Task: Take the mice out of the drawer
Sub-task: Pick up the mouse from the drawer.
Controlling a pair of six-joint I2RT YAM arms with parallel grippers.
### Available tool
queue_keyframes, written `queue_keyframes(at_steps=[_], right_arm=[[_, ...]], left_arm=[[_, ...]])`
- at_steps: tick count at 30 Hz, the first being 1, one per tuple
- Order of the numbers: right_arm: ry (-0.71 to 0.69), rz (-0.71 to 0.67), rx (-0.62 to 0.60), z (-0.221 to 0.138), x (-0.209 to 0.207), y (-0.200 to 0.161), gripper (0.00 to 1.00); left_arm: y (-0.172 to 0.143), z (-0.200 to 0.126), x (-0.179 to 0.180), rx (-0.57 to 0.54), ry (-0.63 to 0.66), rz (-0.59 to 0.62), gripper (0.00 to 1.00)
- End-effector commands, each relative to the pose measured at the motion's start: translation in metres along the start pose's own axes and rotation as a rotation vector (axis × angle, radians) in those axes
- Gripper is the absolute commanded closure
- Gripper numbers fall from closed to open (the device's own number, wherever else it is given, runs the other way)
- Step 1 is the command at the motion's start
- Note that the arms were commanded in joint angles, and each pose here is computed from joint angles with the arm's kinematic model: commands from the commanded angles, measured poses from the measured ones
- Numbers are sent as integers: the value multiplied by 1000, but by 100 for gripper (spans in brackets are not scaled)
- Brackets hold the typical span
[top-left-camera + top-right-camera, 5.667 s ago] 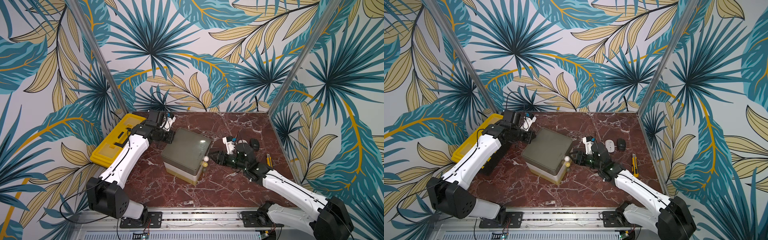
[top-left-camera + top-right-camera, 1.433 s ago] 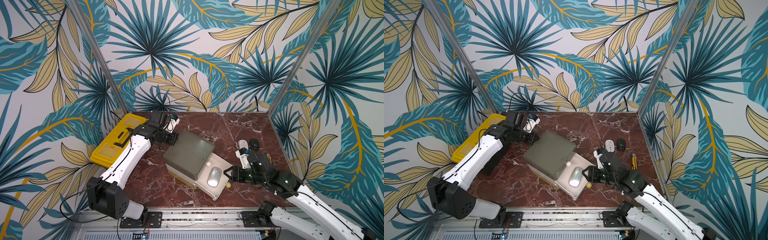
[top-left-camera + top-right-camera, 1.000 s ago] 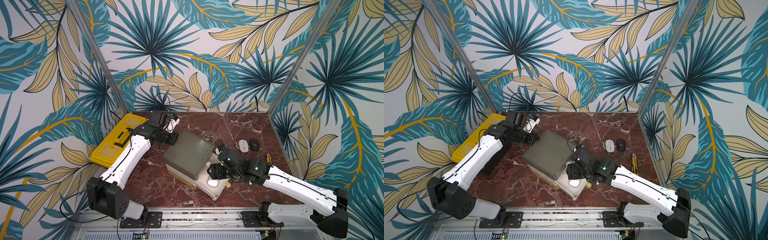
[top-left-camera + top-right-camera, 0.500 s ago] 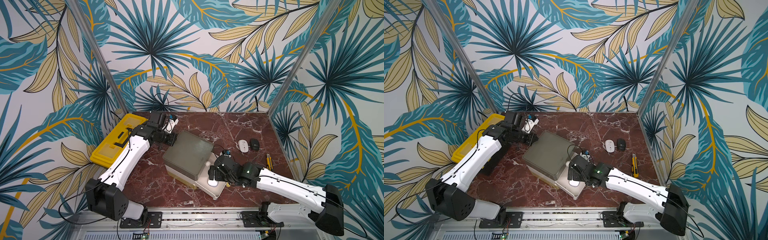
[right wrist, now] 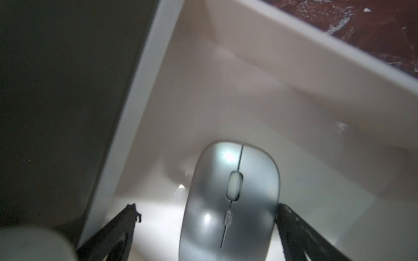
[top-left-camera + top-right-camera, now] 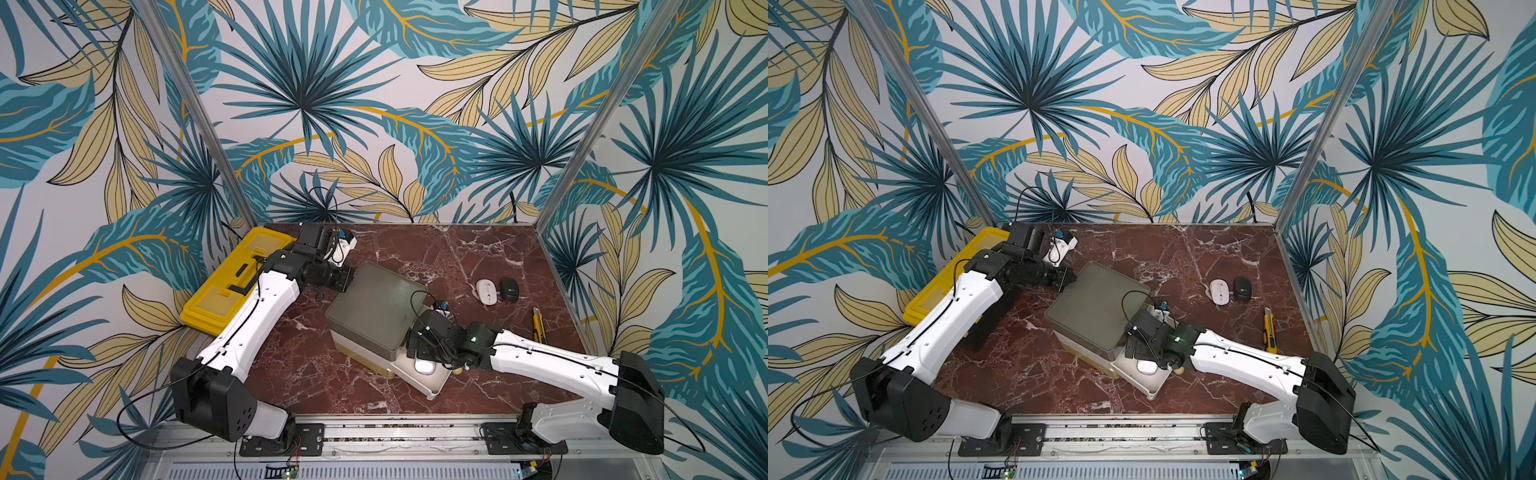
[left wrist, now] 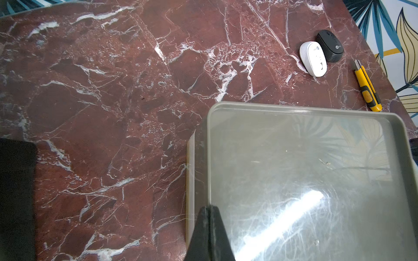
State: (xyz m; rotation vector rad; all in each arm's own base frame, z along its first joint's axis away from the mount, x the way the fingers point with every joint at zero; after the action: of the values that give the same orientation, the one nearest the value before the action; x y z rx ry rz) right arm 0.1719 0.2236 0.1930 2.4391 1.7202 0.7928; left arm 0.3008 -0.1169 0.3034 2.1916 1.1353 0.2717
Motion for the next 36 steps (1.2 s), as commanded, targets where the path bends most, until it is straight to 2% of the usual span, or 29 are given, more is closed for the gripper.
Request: queue_keyframes(at_steps=[1,9,14,16,22,24,31,36], right_arm=[[-109,51,-2,15,-15,-5,9],[-175,9,-3,21,-16,-13,20],[-174,6,-11,21,-18,-13,37],[-167,0,-13,21,-17,-13,47],[-197,-42,-42,15,-15,-11,56],[-215,-71,-70,8,-12,-9,65],[-217,-156,-122,-15,3,-6,67],[-189,-232,-147,-49,20,-3,67]], left_arm=[[-11,-6,-6,29,-37,-25,100],[-11,-6,-6,28,-33,-24,100],[-11,-7,-6,30,-34,-21,100],[-11,-7,-6,30,-32,-23,100],[-10,-6,-6,31,-33,-23,100],[-11,-6,-6,32,-33,-22,100],[-10,-6,-6,32,-33,-22,100],[-11,-5,-5,37,-34,-23,100]])
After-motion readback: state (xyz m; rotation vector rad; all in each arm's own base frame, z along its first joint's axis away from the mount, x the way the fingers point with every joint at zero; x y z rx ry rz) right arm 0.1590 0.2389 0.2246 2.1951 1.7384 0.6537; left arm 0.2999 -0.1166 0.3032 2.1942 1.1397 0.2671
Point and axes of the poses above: each gripper's point midway between its finger pads, its own z axis out along the fingers, its own x axis along the line the jaws close on, y = z × x, the point moved 9 cm from there along -z, back along the fingers, and after that the axes turned 12 degrees about z, right-handed, at the moved point
